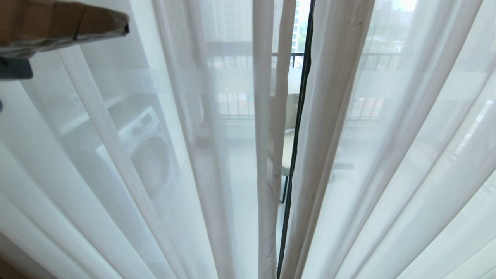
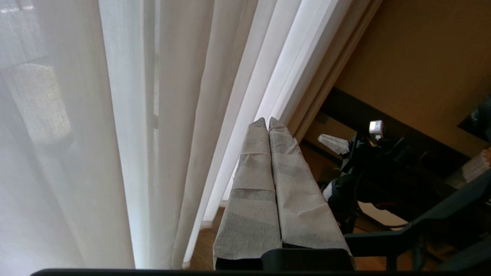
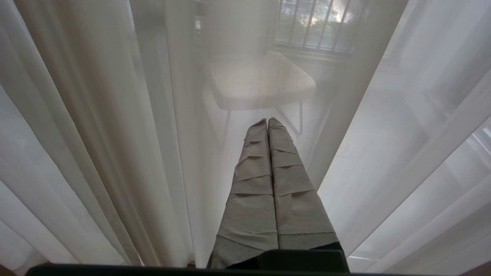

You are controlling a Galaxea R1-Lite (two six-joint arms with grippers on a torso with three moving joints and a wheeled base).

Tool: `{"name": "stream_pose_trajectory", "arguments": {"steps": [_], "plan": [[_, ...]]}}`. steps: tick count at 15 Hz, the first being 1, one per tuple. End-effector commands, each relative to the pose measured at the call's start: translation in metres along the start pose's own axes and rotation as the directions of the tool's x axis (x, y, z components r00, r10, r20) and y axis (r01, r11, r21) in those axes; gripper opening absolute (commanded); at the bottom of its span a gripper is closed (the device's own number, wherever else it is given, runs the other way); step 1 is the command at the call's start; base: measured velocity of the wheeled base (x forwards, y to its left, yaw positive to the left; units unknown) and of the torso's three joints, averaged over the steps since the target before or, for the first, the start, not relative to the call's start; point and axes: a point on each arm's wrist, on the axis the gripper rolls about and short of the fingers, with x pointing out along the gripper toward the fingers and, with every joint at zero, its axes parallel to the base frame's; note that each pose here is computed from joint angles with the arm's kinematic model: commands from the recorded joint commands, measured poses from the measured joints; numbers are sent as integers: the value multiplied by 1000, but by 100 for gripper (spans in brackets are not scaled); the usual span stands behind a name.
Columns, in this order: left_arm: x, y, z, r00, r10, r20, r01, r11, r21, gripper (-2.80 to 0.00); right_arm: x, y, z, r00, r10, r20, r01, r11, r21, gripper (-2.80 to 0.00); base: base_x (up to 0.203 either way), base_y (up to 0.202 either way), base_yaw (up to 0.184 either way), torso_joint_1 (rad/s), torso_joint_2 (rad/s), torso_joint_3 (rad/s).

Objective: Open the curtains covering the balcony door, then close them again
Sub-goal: Pull the inner curtains open on both sides

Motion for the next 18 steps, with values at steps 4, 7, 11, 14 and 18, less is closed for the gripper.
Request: {"name": "stream_pose_trajectory", "arguments": {"steps": [4,7,11,14,18], "plan": [[24,-21,-4,983,181,4,-181,982,57,-280,0,0,0,1000,1,0,-1,1000,-1,-280,0,0,0,0,0,0],[33,-32,-6,983,182,-1,-181,981,67,-280,0,0,0,1000,1,0,-1,1000,-1,-280,0,0,0,0,0,0],[42,-35,0,986,166,4,-166,984,67,-280,0,0,0,1000,2,1,-2,1000,-1,-280,0,0,0,0,0,0],[45,-40,-1,986,167,-2,-166,984,70,-60,0,0,0,1000,1,0,-1,1000,-1,-280,0,0,0,0,0,0],[50,-46,-5,990,136,-37,-133,989,72,0,0,0,0,1000,4,1,-4,1000,-1,-280,0,0,0,0,0,0]]}}
